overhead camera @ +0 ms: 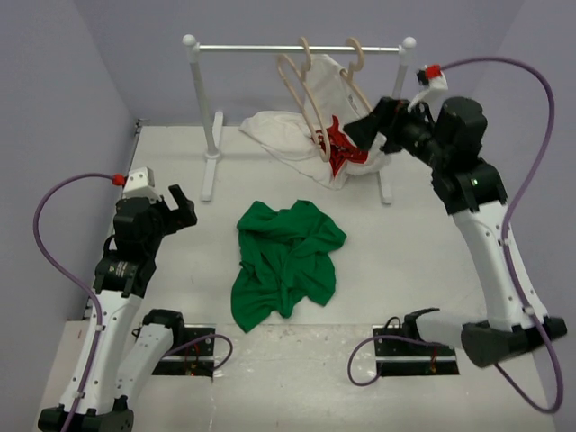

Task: Place the t-shirt on the hanger
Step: Pick up the hanger from the clothesline.

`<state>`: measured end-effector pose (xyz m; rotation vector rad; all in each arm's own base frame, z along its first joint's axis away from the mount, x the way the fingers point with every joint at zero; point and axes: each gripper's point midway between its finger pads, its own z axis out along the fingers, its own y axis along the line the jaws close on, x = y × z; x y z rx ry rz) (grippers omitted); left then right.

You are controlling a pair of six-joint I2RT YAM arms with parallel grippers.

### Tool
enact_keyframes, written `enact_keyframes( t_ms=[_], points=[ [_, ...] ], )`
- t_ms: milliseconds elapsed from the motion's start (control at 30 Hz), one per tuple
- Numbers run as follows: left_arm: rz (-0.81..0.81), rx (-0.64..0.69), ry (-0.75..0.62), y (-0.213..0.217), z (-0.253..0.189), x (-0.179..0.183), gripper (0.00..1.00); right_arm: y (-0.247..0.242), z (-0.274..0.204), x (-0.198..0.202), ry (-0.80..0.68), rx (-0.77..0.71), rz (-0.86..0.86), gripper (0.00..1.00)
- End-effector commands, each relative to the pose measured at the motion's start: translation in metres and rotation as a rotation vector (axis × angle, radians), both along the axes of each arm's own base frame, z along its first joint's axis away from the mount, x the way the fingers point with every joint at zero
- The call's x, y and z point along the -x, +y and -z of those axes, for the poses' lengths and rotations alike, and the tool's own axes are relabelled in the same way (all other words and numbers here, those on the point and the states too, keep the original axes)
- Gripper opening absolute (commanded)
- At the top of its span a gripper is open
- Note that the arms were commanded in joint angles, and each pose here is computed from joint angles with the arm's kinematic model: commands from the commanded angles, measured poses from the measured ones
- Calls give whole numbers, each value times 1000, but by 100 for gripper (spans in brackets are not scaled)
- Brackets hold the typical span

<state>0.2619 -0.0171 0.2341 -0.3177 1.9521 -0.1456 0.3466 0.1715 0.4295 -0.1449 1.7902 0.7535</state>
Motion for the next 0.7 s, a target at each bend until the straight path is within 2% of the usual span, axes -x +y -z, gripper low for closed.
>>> enact_keyframes(
  t_ms=[0, 167, 267, 400, 533, 667],
  points=[
    [38, 10, -24, -7, -3, -5, 100, 4, -25, -61, -71, 183, 128, 95],
    [65, 14, -12, -12, 1, -7, 100, 49, 7, -111, -10, 295, 48, 74],
    [69, 14, -9, -13, 1, -8, 100, 64, 36, -125, 6, 357, 39, 64],
    [71, 14, -8, -13, 2, -8, 100, 71, 75, -135, 64, 406, 32, 46],
    [76, 14, -7, -14, 2, -8, 100, 70, 100, -137, 103, 426, 35, 37],
    [83, 15, 0, -15, 4, -9, 100, 65, 109, -140, 109, 444, 59, 34]
  ],
)
